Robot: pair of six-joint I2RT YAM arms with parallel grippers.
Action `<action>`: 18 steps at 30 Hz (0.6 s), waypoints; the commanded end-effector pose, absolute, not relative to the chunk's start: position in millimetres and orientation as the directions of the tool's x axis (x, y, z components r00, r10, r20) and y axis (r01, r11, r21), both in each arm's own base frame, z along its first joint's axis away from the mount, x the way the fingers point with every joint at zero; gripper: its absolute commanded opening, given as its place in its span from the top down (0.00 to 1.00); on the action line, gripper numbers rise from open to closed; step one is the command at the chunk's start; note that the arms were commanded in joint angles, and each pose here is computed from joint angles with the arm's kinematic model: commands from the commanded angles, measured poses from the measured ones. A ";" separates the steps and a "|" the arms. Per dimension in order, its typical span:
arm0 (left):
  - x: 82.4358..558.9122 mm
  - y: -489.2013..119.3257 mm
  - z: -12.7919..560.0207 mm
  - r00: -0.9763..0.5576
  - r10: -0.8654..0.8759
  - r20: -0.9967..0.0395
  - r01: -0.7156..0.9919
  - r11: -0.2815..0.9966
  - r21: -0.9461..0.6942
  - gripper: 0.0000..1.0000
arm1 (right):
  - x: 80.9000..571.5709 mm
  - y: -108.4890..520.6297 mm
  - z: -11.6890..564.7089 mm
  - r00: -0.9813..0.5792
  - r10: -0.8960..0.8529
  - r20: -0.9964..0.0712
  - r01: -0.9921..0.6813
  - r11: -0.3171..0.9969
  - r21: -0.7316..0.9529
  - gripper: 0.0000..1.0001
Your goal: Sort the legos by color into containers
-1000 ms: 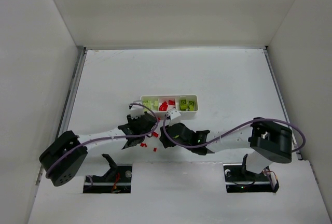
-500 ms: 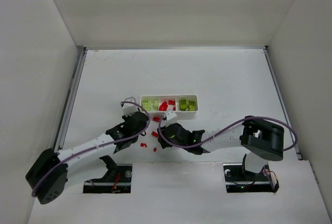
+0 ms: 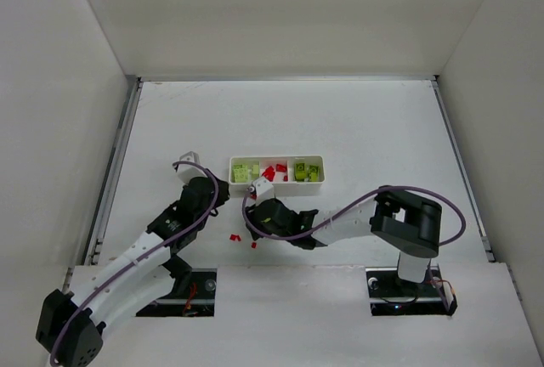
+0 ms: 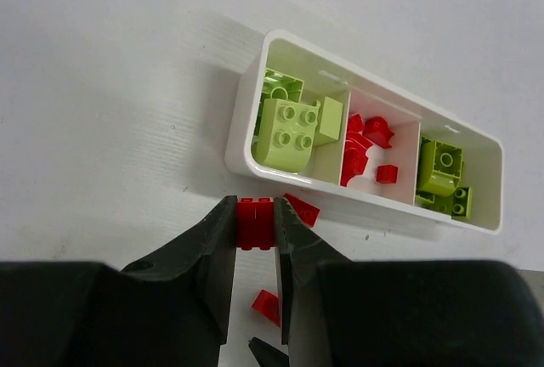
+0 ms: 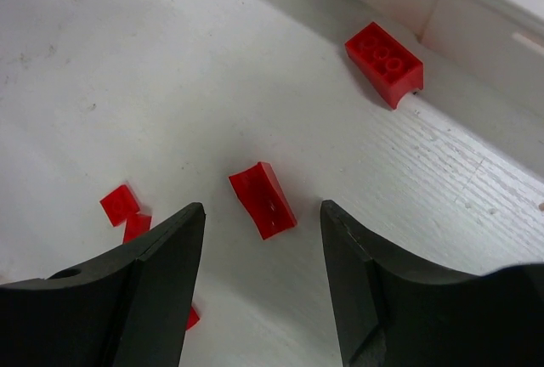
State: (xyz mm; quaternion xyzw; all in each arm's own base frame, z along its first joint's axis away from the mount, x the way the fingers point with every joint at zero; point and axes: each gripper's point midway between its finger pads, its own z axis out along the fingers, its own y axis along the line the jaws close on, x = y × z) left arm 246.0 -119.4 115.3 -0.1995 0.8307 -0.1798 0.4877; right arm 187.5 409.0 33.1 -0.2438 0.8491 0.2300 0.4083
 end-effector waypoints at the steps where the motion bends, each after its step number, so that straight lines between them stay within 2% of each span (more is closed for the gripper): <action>1: 255.0 -134.6 144.8 -0.425 -0.559 -0.712 -0.099 0.810 -0.578 0.84 | 194.2 428.0 44.8 -0.509 -0.212 -0.835 -0.623 0.759 0.187 0.39; 7: 261.7 -148.8 158.3 -0.427 -0.570 -0.702 -0.054 0.791 -0.610 0.83 | 195.5 428.6 32.2 -0.515 -0.229 -0.826 -0.616 0.769 0.170 0.49; 11: 266.5 -155.1 161.9 -0.427 -0.571 -0.701 -0.042 0.787 -0.615 0.83 | 197.9 426.2 32.9 -0.510 -0.226 -0.830 -0.606 0.779 0.160 0.68; 13: 268.1 -161.0 162.1 -0.435 -0.567 -0.699 -0.030 0.785 -0.619 0.83 | 199.0 423.4 36.8 -0.508 -0.214 -0.834 -0.597 0.786 0.162 0.74; 18: 276.0 -187.3 165.8 -0.466 -0.553 -0.691 0.017 0.775 -0.632 0.83 | 197.2 403.8 71.0 -0.499 -0.122 -0.858 -0.564 0.797 0.216 0.77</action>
